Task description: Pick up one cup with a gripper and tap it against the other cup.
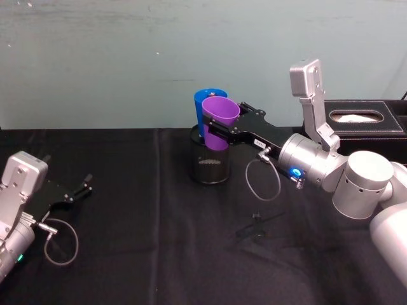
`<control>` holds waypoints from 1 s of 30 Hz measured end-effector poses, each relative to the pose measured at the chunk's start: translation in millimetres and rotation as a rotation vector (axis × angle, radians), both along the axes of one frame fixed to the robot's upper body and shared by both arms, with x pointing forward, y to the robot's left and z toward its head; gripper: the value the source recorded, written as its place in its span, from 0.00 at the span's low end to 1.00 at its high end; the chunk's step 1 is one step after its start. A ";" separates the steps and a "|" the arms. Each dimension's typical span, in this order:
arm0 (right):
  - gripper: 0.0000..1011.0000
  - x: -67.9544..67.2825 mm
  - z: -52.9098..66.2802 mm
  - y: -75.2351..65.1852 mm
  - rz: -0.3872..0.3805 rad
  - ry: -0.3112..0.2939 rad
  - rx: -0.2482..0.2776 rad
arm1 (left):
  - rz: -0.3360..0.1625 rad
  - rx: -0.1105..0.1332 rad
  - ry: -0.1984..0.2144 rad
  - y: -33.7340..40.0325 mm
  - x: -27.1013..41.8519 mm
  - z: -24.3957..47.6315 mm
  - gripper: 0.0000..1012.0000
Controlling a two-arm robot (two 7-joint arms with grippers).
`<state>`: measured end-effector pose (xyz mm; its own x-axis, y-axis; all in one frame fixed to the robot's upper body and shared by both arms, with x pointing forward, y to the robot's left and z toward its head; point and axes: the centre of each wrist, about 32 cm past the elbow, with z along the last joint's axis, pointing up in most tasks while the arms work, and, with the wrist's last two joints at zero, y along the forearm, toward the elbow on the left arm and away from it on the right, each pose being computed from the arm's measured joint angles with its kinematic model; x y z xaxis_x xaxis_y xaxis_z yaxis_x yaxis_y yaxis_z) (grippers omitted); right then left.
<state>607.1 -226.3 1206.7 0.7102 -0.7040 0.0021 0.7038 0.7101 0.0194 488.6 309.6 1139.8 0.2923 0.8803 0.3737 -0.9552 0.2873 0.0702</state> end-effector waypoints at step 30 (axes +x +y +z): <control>0.73 0.0 0.0 0.0 0.000 0.000 0.000 | 0.000 0.000 0.000 0.0 0.0 0.0 0.99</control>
<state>607.1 -226.3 1206.7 0.7102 -0.7040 0.0021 0.7038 0.7101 0.0195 488.6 309.7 1139.8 0.2923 0.8803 0.3737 -0.9552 0.2873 0.0703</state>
